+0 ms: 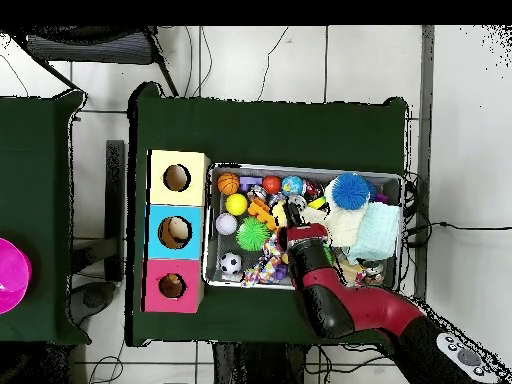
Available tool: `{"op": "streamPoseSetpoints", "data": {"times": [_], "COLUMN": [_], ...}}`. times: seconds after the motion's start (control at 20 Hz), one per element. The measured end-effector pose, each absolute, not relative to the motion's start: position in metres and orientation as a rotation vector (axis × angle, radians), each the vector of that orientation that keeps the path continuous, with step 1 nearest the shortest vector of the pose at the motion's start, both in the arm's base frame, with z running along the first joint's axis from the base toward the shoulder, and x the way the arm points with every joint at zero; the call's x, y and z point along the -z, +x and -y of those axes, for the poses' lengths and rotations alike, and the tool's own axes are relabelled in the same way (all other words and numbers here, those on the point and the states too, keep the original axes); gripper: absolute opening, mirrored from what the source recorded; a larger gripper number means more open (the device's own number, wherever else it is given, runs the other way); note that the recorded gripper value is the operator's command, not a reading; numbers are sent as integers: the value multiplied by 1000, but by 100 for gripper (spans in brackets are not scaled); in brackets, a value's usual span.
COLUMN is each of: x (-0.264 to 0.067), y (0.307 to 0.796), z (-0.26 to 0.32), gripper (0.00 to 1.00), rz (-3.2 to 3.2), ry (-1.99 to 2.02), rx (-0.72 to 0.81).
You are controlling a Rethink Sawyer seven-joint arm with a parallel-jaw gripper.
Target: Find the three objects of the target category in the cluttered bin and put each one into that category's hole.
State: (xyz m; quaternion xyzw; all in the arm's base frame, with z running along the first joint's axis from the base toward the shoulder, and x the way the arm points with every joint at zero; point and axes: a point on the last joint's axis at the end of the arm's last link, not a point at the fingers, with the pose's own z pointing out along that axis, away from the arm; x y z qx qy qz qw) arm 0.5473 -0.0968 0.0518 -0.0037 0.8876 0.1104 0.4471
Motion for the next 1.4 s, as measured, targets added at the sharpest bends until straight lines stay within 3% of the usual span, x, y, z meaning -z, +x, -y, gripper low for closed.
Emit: {"op": "streamPoseSetpoints", "data": {"times": [0.35, 0.7, 0.75, 1.4], "x": [-77, -58, -47, -21], "y": [564, 557, 549, 528], "z": [96, 74, 67, 51], "gripper": [0, 0, 100, 100], "rz": [-2188, -2249, -2304, -2437], "ry": [-8, -13, -17, -17], "rx": [-224, -285, -319, -406]}}
